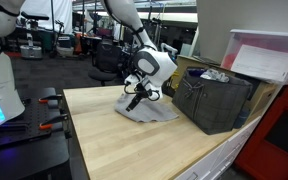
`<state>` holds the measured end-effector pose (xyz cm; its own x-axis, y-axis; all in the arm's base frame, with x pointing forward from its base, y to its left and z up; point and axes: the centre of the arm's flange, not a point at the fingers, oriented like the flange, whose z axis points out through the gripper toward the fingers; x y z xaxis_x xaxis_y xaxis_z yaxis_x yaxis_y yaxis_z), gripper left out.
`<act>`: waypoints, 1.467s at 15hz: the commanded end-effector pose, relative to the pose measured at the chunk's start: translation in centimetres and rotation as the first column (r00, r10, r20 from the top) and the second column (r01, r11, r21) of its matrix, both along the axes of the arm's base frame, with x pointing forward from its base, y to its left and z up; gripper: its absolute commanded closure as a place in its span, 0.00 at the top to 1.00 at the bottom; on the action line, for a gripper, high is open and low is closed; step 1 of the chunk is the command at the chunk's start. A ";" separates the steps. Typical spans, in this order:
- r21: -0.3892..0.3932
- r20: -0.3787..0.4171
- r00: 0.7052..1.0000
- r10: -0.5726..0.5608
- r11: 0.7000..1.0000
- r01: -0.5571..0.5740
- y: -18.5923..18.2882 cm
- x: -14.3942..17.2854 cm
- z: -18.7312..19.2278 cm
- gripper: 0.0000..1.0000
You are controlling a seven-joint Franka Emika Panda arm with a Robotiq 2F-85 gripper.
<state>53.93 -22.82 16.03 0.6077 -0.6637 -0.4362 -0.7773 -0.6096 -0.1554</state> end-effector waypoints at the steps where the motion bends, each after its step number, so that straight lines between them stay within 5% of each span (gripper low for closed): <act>1: 0.050 -0.020 1.000 0.000 0.999 0.001 0.2 -1.7 -2.6 1.00; 8: 0.108 -0.026 0.998 -0.052 0.993 0.055 0.3 -0.8 -4.9 0.97; 9: 0.112 -0.021 0.997 -0.074 0.991 0.076 -0.1 -0.7 -5.1 0.74; 11: 0.134 -0.017 0.992 -0.128 0.983 0.129 -1.2 -1.0 -5.8 0.68; 20: 0.176 0.029 0.983 -0.181 0.969 0.173 -0.9 -1.2 -7.5 0.00; 22: 0.169 0.044 0.986 -0.163 0.974 0.153 -0.6 -1.2 -6.4 0.00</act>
